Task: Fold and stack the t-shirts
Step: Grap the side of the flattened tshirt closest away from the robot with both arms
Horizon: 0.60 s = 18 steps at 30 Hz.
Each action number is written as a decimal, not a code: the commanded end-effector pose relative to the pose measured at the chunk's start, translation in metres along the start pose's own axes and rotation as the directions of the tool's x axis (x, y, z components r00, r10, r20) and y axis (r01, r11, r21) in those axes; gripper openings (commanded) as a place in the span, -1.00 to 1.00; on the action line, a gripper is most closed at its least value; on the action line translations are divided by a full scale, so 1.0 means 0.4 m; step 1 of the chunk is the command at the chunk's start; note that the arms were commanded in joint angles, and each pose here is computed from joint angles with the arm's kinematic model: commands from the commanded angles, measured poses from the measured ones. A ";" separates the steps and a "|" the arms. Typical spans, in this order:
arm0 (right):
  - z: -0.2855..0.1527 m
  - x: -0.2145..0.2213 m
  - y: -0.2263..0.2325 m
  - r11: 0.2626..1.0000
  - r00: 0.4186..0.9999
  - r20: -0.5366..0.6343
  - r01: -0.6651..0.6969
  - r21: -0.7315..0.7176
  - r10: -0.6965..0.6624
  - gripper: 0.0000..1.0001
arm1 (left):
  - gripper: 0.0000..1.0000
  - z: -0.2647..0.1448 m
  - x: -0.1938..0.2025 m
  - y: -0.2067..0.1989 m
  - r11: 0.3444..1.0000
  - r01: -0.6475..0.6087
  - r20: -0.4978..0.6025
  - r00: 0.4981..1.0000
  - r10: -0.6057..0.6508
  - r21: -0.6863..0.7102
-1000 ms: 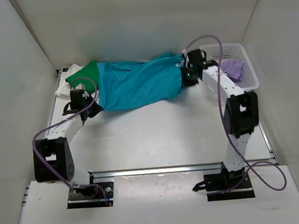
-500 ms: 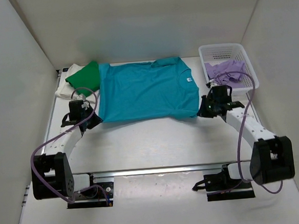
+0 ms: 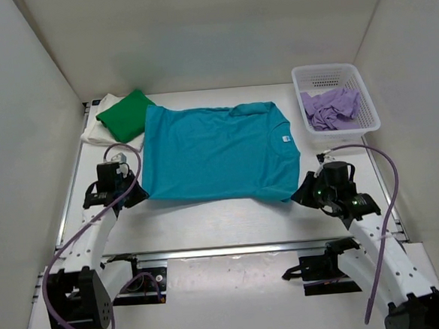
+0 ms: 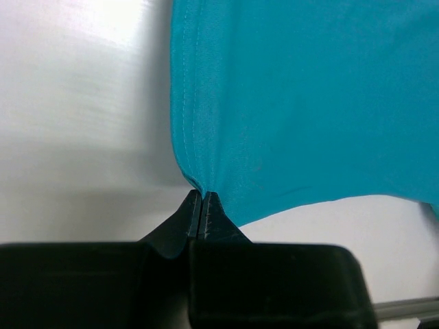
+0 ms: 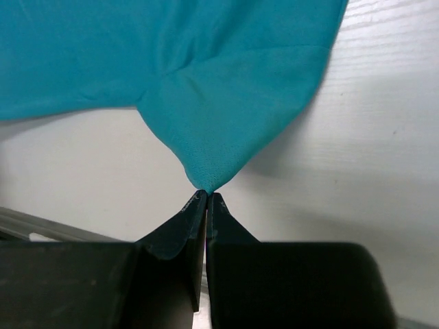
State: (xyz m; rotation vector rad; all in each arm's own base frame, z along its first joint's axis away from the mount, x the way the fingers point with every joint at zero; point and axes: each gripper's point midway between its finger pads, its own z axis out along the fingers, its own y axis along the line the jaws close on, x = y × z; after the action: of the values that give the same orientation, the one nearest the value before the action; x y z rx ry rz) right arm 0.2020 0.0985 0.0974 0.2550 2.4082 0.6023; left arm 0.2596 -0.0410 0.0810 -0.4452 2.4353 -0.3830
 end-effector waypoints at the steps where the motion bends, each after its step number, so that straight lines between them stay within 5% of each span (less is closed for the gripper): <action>1: -0.037 0.028 0.023 0.997 0.997 -0.003 -0.074 -0.007 0.074 -1.00 | -1.00 -0.053 0.039 -0.007 0.999 -0.035 -0.033 0.999 0.036 0.017; 7: -0.076 0.005 0.025 0.998 0.997 0.043 -0.066 0.010 0.066 -0.98 | -0.99 -0.091 0.040 -0.033 0.995 -0.096 -0.044 0.994 0.097 0.030; 18: 0.012 -0.240 -0.018 0.997 0.990 0.138 -0.024 0.075 0.014 -1.00 | -1.00 -0.001 -0.093 -0.065 0.998 0.054 0.040 0.998 -0.055 0.025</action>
State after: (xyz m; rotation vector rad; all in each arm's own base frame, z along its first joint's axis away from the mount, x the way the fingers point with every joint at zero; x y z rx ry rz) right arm 0.2398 0.0653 0.1141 0.4384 2.4168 0.5225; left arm 0.2544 -0.0516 0.0804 -0.4629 2.5217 -0.4088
